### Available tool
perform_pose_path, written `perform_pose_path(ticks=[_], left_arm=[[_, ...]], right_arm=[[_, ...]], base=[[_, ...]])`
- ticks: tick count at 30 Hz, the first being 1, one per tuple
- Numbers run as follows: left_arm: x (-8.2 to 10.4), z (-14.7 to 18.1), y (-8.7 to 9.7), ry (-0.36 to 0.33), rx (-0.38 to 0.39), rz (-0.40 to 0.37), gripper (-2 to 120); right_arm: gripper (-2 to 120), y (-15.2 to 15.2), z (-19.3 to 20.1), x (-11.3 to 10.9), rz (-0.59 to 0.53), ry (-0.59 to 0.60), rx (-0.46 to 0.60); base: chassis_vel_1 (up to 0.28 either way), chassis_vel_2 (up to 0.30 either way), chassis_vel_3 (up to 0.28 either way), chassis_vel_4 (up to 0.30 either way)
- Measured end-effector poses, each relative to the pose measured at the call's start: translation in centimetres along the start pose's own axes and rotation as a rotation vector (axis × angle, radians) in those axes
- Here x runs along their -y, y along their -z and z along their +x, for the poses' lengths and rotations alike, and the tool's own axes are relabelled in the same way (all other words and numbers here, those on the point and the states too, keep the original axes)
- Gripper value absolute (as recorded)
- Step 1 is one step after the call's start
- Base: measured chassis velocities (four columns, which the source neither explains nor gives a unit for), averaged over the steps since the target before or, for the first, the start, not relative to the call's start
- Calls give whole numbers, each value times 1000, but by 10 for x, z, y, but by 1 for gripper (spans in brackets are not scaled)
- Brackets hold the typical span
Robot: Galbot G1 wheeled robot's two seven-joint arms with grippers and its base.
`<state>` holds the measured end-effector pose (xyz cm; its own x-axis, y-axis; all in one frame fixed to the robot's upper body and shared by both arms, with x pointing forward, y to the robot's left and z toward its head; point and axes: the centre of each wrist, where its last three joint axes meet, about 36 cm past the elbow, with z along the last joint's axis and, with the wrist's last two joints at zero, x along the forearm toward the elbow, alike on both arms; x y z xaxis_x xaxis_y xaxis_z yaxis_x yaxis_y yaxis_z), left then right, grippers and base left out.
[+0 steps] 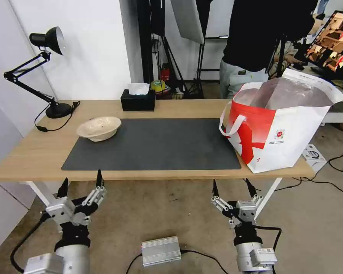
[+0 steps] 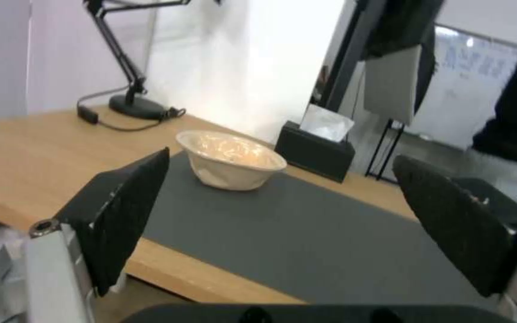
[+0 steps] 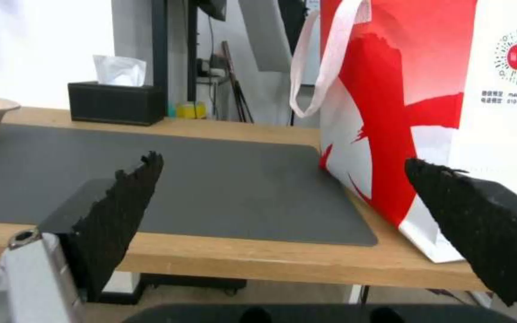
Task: Pick up the trash from the table and place it into the takeout bag.
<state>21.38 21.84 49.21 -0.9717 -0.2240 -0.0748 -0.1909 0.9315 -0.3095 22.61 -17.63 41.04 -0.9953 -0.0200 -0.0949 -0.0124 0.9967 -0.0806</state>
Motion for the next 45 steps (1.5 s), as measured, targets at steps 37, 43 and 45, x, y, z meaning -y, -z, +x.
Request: perform_pose_path(ticks=[37,43,45], left_arm=[[-59,-91,121,61,-219,578,100],[-65,-106,129,72,-232,580,100],[-67,-112,130,85,-243,580,100]], right_arm=[[100,0,0,0,-2,0,1],[100,0,0,0,-2,0,1],[100,0,0,0,-2,0,1]], base=[[0,0,0,0],[0,0,0,0],[0,0,0,0]])
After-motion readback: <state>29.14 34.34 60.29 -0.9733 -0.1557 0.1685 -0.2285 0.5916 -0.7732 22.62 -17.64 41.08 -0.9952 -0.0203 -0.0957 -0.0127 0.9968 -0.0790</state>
